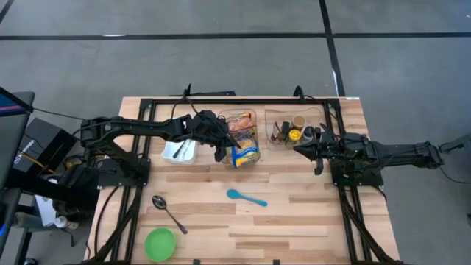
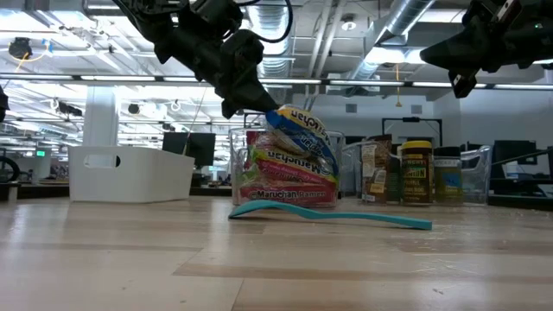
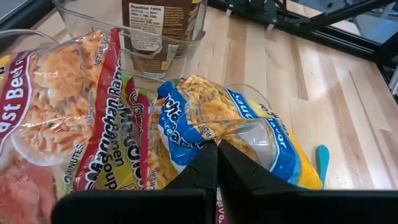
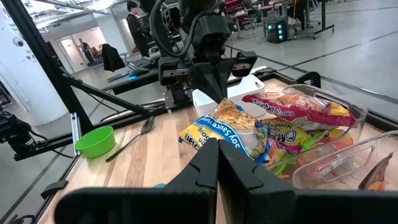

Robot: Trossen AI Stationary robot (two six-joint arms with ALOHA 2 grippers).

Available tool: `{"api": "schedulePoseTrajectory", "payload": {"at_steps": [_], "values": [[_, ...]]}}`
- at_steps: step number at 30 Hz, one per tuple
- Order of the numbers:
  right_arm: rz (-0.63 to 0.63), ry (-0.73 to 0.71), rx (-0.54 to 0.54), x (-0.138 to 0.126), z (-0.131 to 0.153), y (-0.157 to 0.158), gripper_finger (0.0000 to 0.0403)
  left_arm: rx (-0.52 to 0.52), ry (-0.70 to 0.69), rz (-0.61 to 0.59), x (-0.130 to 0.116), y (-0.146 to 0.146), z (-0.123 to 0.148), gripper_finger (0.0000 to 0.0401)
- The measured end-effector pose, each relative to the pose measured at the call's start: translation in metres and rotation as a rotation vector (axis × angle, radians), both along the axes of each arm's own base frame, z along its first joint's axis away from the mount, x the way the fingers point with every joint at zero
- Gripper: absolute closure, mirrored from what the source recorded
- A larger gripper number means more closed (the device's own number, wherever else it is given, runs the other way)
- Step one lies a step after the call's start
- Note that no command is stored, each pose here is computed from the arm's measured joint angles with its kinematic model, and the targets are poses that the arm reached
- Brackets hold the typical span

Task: Pick & Place Food Item
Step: Put the blue noodle pack into the left transparent bin

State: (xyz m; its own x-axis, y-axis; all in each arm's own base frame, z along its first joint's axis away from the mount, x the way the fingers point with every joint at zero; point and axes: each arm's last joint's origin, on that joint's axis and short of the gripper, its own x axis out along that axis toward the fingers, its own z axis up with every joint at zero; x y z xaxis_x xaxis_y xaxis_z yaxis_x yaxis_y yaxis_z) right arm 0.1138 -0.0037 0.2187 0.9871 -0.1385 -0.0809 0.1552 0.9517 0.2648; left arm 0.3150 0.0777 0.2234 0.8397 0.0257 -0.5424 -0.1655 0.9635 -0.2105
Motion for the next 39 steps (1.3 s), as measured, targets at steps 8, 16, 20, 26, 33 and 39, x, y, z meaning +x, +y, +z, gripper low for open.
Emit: {"api": "schedulePoseTrajectory", "payload": {"at_steps": [8, 16, 20, 26, 33, 39], "values": [[0.0, 0.0, 0.0, 0.0, 0.0, 0.0, 0.0403, 0.003, 0.003, 0.037, -0.003, 0.01, 0.001, 0.0401], [0.0, 0.0, 0.0, 0.0, 0.0, 0.0, 0.0403, -0.005, 0.068, 0.079, -0.009, 0.018, -0.004, 0.0401], [0.0, 0.0, 0.0, 0.0, 0.0, 0.0, 0.0403, -0.008, 0.141, 0.079, -0.015, 0.02, -0.01, 0.0401], [0.0, 0.0, 0.0, 0.0, 0.0, 0.0, 0.0403, -0.009, 0.157, 0.076, -0.016, 0.02, -0.011, 0.0401], [0.0, 0.0, 0.0, 0.0, 0.0, 0.0, 0.0403, -0.009, 0.156, 0.076, -0.016, 0.02, -0.011, 0.0375], [0.0, 0.0, 0.0, 0.0, 0.0, 0.0, 0.0403, 0.001, 0.157, 0.086, -0.016, 0.02, -0.01, 0.0331]]}}
